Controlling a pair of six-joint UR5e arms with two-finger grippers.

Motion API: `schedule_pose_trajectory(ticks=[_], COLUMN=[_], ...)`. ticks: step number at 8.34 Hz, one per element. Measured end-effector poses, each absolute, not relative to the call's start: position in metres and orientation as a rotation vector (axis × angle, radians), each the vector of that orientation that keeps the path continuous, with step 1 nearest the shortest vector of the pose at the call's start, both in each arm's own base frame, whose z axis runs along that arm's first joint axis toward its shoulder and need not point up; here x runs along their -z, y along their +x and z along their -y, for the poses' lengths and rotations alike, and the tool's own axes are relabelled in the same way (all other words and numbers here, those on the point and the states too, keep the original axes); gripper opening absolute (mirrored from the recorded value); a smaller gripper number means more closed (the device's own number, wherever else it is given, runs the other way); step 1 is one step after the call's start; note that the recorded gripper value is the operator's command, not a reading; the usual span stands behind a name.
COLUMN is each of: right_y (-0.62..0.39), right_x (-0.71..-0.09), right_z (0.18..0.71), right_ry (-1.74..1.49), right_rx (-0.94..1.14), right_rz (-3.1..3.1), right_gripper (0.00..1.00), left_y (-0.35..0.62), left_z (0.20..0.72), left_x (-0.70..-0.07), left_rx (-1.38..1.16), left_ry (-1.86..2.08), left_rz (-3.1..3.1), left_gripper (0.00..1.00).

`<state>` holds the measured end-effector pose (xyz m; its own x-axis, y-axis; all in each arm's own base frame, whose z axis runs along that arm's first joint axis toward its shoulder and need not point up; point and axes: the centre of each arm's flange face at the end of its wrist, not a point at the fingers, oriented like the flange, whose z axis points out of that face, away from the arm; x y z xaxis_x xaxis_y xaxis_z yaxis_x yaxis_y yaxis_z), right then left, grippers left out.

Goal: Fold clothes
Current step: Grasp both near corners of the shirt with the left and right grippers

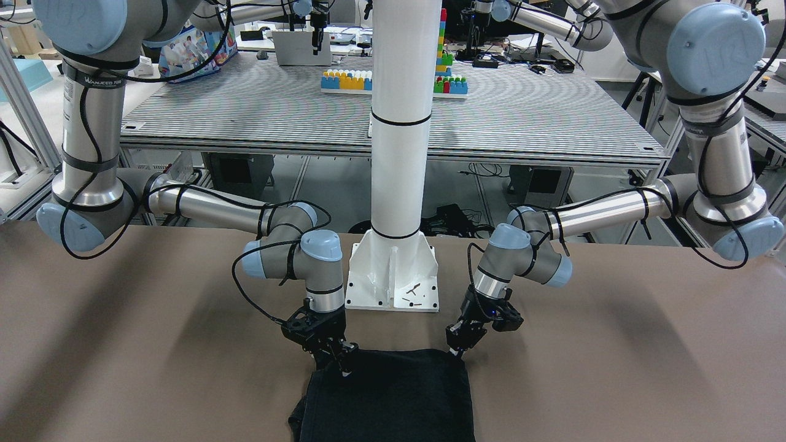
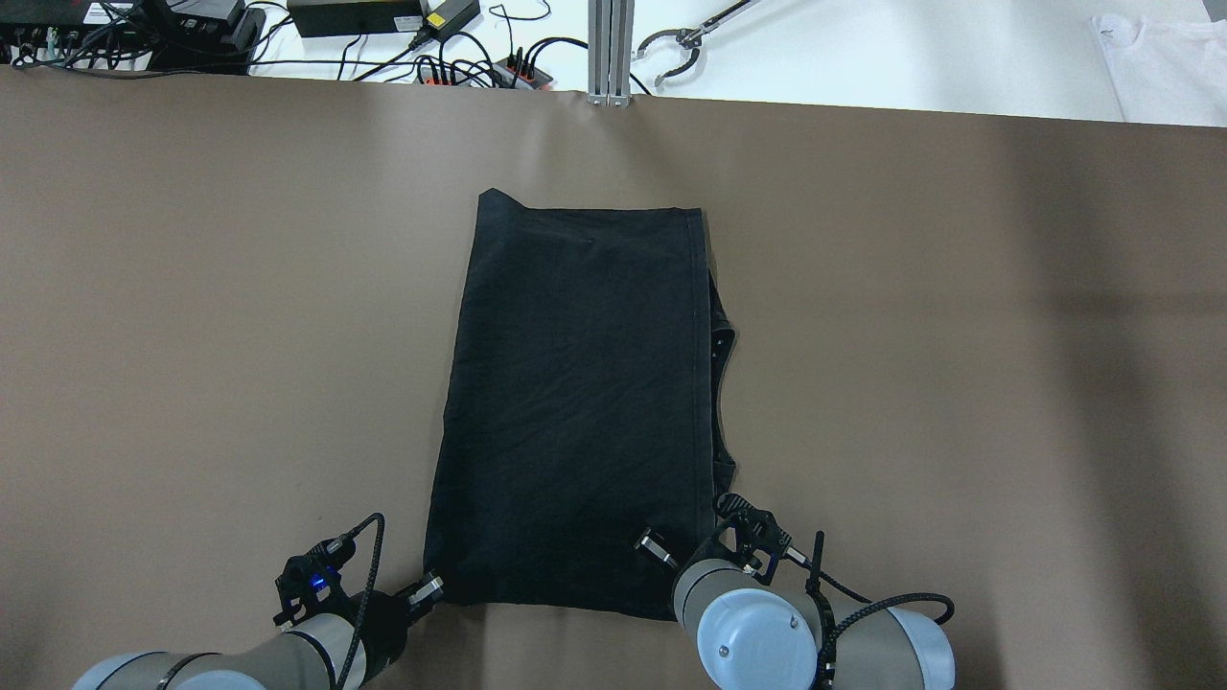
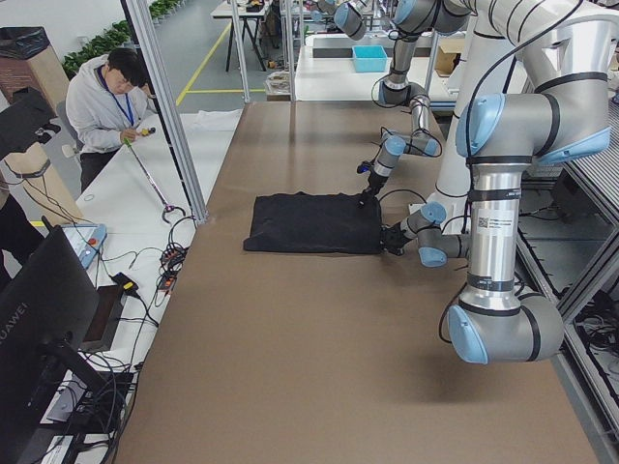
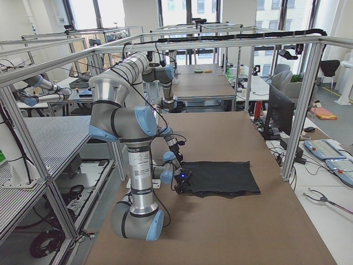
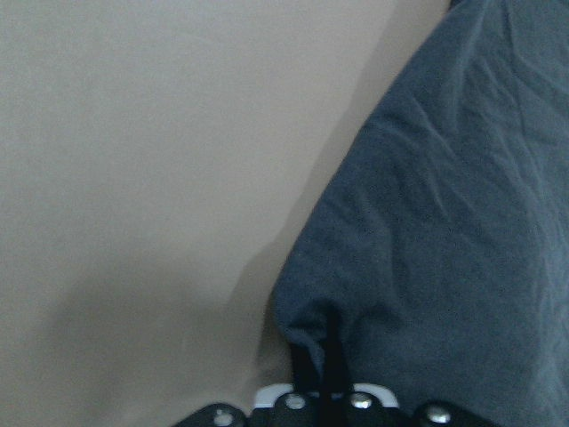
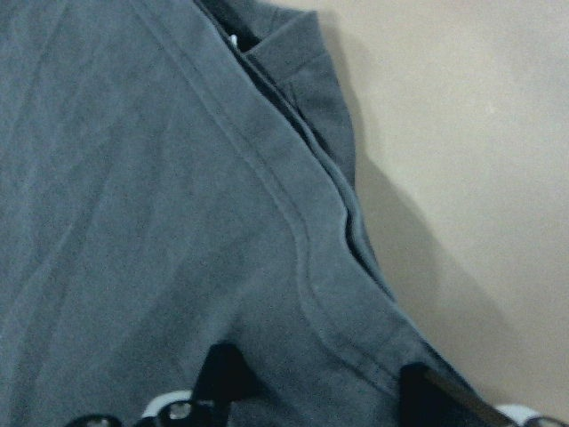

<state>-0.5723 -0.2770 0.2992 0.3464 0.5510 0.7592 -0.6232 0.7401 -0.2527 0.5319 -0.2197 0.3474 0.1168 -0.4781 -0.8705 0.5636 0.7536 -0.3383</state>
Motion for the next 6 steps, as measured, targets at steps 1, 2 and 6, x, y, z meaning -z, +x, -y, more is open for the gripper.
schedule_pose_trajectory(ticks=[1, 2, 6], right_y=[-0.5735, -0.5735, -0.5668], right_x=[-0.3002, -0.2996, -0.2922], right_z=[0.2792, 0.2809, 0.2835], right_ry=[0.096, 0.093, 0.079], right_rx=[-0.785, -0.809, -0.853], right_rz=[0.949, 0.953, 0.977], right_gripper=[0.38, 0.21, 0.0], left_y=[0.5315, 0.531, 0.5295], left_z=[0.2204, 0.2214, 0.2249], left_x=[-0.3472, -0.3469, -0.3458], left_rx=[0.764, 0.762, 0.761], left_ry=[0.084, 0.088, 0.095], left_rz=[-1.238, -1.238, -1.24], left_gripper=[0.0, 0.0, 0.0])
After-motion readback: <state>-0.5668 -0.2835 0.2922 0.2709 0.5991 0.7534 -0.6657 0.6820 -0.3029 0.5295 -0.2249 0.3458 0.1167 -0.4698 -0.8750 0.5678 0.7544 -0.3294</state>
